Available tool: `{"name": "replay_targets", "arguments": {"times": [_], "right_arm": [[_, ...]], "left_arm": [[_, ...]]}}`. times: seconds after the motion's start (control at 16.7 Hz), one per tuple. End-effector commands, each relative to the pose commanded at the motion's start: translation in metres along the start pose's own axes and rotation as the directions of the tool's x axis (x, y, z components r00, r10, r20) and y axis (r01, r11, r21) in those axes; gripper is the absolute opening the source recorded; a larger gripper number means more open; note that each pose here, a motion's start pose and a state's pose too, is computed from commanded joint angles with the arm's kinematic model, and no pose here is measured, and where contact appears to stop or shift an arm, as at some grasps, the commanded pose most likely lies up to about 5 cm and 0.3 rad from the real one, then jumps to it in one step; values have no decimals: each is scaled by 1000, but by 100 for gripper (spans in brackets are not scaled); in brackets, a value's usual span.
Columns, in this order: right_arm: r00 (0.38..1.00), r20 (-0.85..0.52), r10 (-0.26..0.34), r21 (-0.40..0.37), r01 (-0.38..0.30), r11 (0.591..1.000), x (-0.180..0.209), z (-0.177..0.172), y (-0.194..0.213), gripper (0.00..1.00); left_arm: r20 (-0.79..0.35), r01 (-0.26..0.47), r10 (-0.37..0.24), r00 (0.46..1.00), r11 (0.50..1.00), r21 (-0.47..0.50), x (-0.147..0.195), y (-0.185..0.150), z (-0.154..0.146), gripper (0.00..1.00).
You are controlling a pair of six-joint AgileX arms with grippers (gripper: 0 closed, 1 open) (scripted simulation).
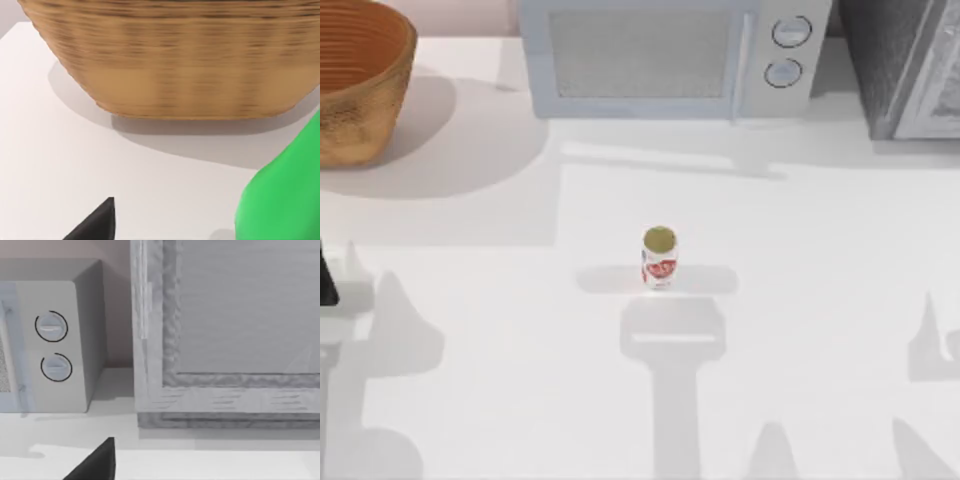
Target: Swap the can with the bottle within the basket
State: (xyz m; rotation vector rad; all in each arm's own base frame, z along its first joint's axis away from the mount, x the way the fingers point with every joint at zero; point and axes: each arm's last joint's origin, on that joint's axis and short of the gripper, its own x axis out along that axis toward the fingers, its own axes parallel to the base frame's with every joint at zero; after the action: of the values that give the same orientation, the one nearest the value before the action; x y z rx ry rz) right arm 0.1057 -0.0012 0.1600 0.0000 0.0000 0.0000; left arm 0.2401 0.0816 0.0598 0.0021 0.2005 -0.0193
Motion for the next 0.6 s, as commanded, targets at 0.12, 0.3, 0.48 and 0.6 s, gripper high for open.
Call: {"name": "replay_targets", "arguments": {"times": [0.12, 0.3, 0.48, 0.6], "right_arm": [[1000, 0, 0, 0, 0, 1000, 0, 0, 0, 100], [1000, 0, 0, 0, 0, 1000, 0, 0, 0, 100], [1000, 0, 0, 0, 0, 1000, 0, 0, 0, 100], [1000, 0, 0, 0, 0, 1000, 0, 0, 0, 100]], "left_arm": [[0, 0, 0, 1000, 1000, 0, 2, 0, 0, 100], [0, 0, 0, 1000, 1000, 0, 2, 0, 0, 92], [0, 0, 0, 1000, 1000, 0, 2, 0, 0, 70], [0, 0, 0, 1000, 1000, 0, 2, 0, 0, 55]]}}
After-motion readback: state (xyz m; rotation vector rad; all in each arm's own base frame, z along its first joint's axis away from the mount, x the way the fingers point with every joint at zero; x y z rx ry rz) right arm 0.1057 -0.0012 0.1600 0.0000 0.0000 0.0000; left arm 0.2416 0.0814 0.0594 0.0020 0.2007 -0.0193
